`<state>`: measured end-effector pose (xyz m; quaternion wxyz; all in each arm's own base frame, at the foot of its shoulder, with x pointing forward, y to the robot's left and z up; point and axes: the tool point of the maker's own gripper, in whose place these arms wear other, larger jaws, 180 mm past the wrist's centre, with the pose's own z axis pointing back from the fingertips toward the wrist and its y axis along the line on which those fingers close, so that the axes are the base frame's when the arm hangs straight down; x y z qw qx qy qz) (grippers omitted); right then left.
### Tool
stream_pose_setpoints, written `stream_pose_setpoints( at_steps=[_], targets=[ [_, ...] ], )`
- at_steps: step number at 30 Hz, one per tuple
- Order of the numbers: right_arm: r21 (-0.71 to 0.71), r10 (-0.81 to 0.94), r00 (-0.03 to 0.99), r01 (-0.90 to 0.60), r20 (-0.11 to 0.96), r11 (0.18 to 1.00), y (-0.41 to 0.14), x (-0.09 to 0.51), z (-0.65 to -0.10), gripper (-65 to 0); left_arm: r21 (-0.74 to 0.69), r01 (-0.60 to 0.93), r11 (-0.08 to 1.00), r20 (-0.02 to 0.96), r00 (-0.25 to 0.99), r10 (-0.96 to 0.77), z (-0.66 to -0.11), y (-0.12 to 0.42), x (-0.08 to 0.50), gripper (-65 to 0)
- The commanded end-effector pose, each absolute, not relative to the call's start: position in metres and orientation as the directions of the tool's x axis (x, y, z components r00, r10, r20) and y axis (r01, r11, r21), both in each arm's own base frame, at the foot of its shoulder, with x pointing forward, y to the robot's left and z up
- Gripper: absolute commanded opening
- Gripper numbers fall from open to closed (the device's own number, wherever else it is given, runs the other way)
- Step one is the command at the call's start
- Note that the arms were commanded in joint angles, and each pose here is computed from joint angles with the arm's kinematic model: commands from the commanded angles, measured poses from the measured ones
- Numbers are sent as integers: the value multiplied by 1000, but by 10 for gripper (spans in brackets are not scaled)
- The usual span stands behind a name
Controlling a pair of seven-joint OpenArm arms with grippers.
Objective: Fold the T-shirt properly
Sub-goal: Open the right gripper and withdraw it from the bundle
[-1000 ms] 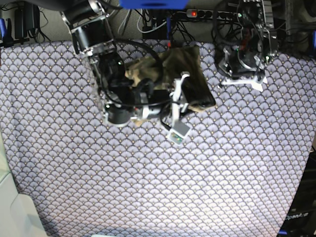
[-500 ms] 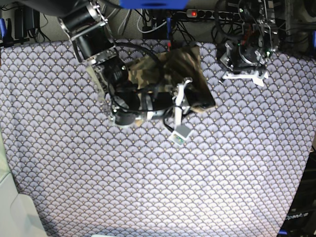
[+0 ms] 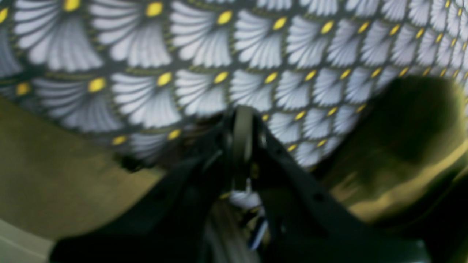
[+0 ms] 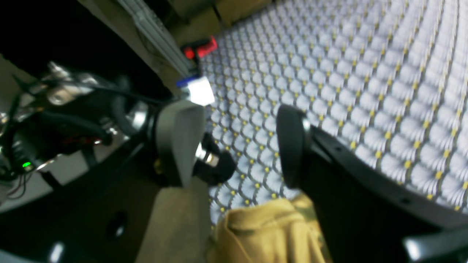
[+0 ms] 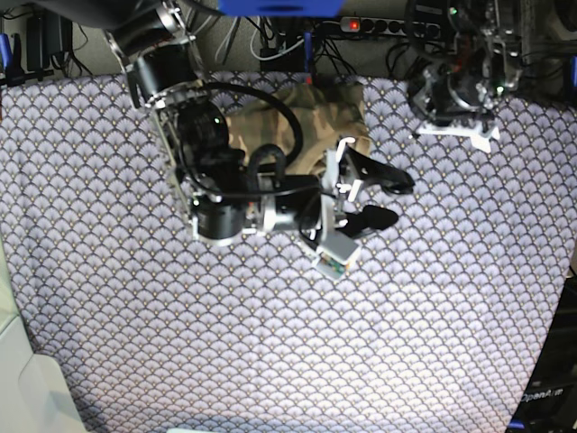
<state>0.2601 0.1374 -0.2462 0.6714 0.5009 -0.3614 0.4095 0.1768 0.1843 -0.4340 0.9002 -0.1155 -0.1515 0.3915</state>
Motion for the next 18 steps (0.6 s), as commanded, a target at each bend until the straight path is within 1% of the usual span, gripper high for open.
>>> stream_pose_setpoints(
  at_steps=[1, 3, 6, 8, 12, 14, 15, 18],
  targets=[
    [350, 148, 370, -925, 917, 147, 139, 265, -230, -301, -305, -672, 674, 206, 645, 736, -432, 193, 177, -650],
    [341, 167, 368, -924, 915, 172, 130, 269, -236, -306, -289, -674, 680, 204, 651, 731, -433, 196, 171, -650],
    [330, 201, 371, -920, 907, 210, 109, 275, -247, -357, -257, -678, 689, 210, 657, 724, -435, 207, 162, -650],
    [328, 237, 384, -912, 892, 245, 91, 277, -260, -414, -239, -689, 684, 216, 649, 729, -435, 217, 154, -650],
    [330, 272, 417, -891, 867, 313, 55, 271, -281, -576, -246, -622, 744, 252, 700, 669, -432, 229, 148, -650],
    [313, 279, 420, -880, 864, 357, 35, 271, -284, -638, -249, -581, 775, 271, 726, 631, -430, 230, 146, -650],
    [301, 283, 421, -874, 862, 382, 24, 273, -284, -650, -251, -568, 784, 275, 734, 620, -430, 229, 146, -650],
    [268, 285, 410, -863, 866, 429, 2, 275, -280, -650, -266, -560, 784, 282, 733, 619, -428, 226, 152, -650]
  ],
)
